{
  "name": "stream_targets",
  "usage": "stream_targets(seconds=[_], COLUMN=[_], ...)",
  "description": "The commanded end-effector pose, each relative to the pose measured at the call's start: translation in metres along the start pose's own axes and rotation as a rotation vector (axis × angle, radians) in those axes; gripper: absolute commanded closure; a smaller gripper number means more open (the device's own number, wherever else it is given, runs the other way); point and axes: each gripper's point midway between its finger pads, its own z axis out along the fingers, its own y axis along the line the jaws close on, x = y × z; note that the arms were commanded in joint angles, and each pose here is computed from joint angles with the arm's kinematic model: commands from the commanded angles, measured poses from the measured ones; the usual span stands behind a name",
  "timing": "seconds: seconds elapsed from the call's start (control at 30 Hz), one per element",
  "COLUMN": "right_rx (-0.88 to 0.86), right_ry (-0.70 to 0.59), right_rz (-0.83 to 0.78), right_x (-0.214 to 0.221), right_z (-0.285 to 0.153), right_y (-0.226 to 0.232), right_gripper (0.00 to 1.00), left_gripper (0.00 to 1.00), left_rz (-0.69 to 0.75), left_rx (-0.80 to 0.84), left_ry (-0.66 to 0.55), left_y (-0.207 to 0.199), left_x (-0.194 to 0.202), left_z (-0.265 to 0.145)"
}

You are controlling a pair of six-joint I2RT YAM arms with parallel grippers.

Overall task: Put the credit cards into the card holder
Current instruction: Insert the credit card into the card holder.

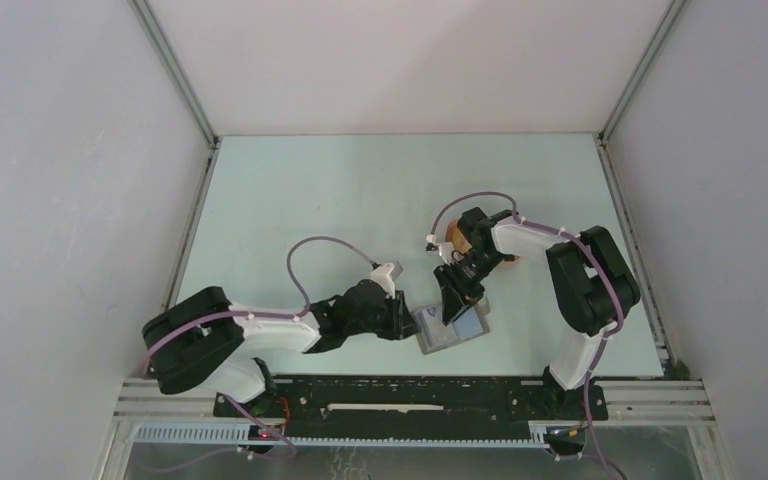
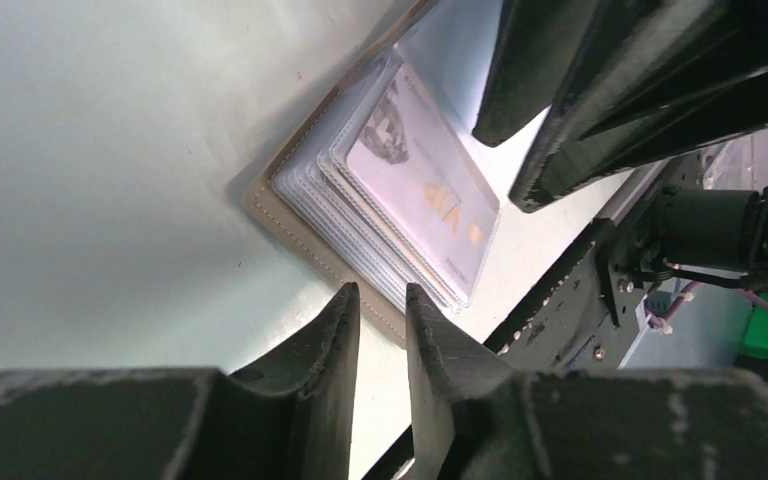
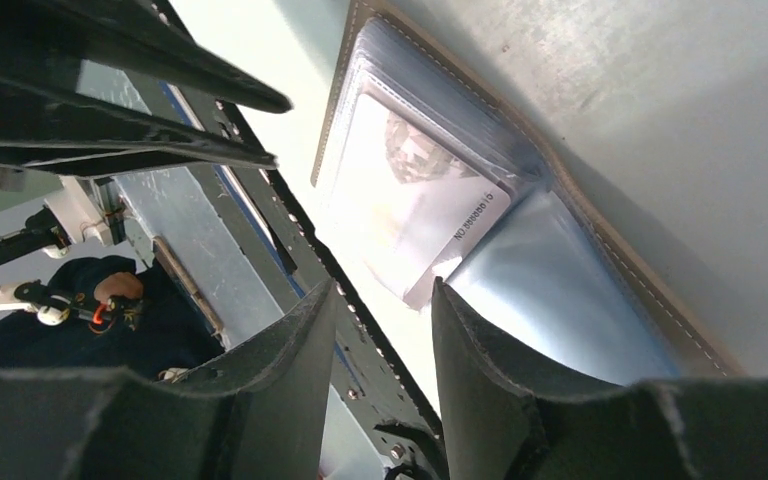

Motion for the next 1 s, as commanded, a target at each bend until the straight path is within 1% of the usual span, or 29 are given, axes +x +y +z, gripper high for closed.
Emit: stream_targets(seconds=[0.0,0.13,0.3,0.47,0.7,0.8,0.97], right_rx=[0.053,0.118,0.115,0.077,0.023,0.022,0.076], right_ry=[-0.035,-0.039,-0.005,0.017,0.039,0.021,0.003], right_rz=[-0.042,-0.040,-0.026,-0.039,-0.063,-0.087,-0.121], right_x=[-0.011,-0.012,-0.008,-0.007,-0.009,-0.011,-0.014], right_z=[-0.010,-0.010,-0.001,0.007,0.014,0.010,0.002], right_y=[-0.003,-0.014,-0.016,-0.007,0.010,0.014,0.009], right_gripper=[0.51,0.51,0.51,0.52,0.52,0.52,0.52], left_gripper=[0.71,0.71,0.70,0.70,0.70,0.70,0.69], left_rz=[0.058,0.084,0.094,0.073,0.060,0.060,0.080], left_rx=[-0.009,0.021,0.050,0.038,0.045,0.039,0.020], left_ry=[-0.052,-0.078,-0.070,-0.028,-0.029,-0.040,-0.054], left_y=[0.000,-0.010,-0.018,-0.010,-0.008,-0.006,-0.004], left_x=[-0.010,-0.018,-0.021,-0.009,-0.005,-0.006,-0.010], left_z=[-0.013,-0.018,-0.011,0.001,0.001,-0.003,-0.009])
